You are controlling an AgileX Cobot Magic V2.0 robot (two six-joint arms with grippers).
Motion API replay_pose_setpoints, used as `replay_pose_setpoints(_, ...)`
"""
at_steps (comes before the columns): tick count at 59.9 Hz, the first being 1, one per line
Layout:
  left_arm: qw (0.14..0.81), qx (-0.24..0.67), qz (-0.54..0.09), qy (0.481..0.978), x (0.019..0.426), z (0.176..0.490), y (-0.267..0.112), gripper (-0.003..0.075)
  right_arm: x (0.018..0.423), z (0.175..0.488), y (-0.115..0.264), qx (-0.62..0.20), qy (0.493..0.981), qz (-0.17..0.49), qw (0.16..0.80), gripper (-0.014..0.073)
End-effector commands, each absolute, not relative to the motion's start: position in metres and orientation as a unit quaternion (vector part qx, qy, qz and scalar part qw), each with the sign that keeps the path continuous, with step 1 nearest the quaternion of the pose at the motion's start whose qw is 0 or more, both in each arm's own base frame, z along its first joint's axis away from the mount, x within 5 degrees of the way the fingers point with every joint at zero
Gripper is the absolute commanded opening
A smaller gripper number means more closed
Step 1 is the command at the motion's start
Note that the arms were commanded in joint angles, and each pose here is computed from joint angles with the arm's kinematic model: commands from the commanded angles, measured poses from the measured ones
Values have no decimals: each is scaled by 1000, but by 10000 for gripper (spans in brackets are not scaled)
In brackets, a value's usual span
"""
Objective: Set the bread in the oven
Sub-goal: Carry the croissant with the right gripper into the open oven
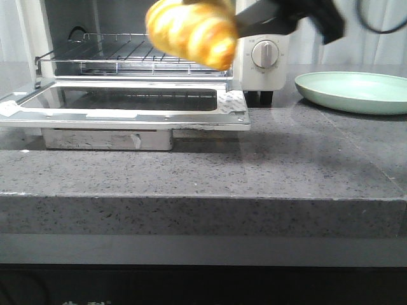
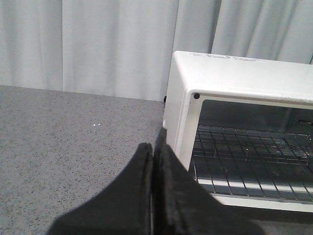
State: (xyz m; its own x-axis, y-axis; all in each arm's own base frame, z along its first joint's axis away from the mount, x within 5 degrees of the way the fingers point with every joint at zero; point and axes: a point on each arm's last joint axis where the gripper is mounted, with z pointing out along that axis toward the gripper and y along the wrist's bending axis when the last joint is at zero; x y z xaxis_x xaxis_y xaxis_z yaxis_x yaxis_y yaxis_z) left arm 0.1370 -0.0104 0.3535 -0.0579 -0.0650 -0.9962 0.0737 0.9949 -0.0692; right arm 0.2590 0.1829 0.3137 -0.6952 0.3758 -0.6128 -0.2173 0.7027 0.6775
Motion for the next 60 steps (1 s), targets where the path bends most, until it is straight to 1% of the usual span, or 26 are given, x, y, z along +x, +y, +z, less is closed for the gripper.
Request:
replay_pose_setpoints(1, 722, -5, -58, 690, 135, 370, -10, -20, 278, 335, 191, 46, 812, 387, 433, 237)
replay_pose_setpoints(12, 721, -5, -58, 691, 135, 369, -10, -20, 307, 344, 211, 45, 802, 397, 444, 237)
replay_pose_setpoints(18, 718, -4, -58, 694, 135, 369, -10, -20, 321, 349, 218, 67, 790, 409, 452, 237)
replay_pose_setpoints(29, 713, -4, -58, 699, 135, 367, -10, -20, 343, 343, 230, 80, 786, 412, 455, 237)
replay_pose_setpoints(35, 713, -4, -58, 699, 135, 367, -10, -20, 349, 341, 232, 79, 784, 405, 464, 238)
replay_pose_setpoints(45, 713, -4, -58, 699, 135, 367, -10, -20, 356, 343, 227, 111, 764, 396, 497, 239)
replay_pose_setpoints(56, 713, -4, -58, 699, 135, 367, -10, -20, 358, 345, 224, 133, 752, 397, 509, 239)
replay_pose_setpoints(60, 713, -4, -58, 699, 135, 367, -10, -20, 358, 345, 224, 133, 753, 396, 509, 256)
